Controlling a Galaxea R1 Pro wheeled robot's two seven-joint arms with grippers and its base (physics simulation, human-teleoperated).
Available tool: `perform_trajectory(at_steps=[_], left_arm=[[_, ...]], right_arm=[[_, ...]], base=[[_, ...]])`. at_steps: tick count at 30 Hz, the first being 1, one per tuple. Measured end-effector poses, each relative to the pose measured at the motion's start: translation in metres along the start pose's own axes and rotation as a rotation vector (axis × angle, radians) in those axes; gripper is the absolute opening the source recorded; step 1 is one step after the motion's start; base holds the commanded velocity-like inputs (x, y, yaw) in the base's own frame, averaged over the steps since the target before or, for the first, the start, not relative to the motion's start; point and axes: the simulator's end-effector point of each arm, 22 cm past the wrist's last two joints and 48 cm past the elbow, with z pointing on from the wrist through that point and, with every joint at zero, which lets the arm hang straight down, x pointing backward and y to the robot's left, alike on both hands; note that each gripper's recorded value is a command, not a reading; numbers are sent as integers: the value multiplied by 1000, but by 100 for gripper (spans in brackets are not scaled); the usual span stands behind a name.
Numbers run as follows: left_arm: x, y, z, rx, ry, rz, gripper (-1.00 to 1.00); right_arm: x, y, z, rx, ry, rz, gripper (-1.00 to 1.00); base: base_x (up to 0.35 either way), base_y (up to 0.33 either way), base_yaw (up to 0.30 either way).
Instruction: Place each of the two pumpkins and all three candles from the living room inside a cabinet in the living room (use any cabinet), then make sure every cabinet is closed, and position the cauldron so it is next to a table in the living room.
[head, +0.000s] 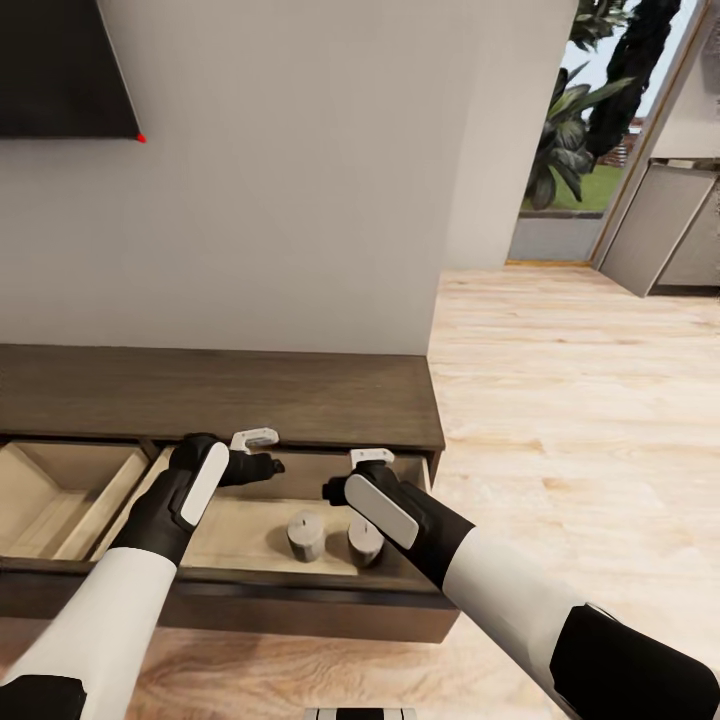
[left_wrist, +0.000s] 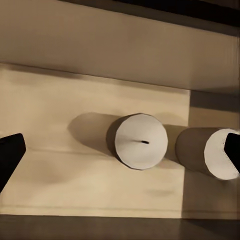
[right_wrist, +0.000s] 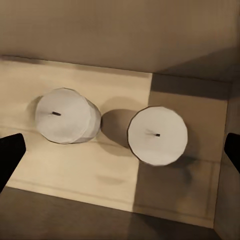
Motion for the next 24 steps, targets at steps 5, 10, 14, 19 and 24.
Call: perform_trajectory(at_steps=[5,10,14,19,24], left_arm=[[-7,-2,-11,3,-20,3,100],[-10,-5,-12,13,-22,2,100],[-10,-5,-12,13,-22,2,100],[-10,-5,-12,13,-22,2,100],[-10,-5,-12,13,-22,2,100]], right_arm=[[-7,1,-10,0,-19,-3,100],[-10,-3,-7,-7,-25,11,100],[-10,-3,-7,-7,-25,11,100],[-10,-3,-7,-7,-25,11,100],[-10,-3,-7,-7,-25,11,100]], base=[[-5,0,0],[0,0,0],[0,0,0],[0,0,0],[0,0,0]])
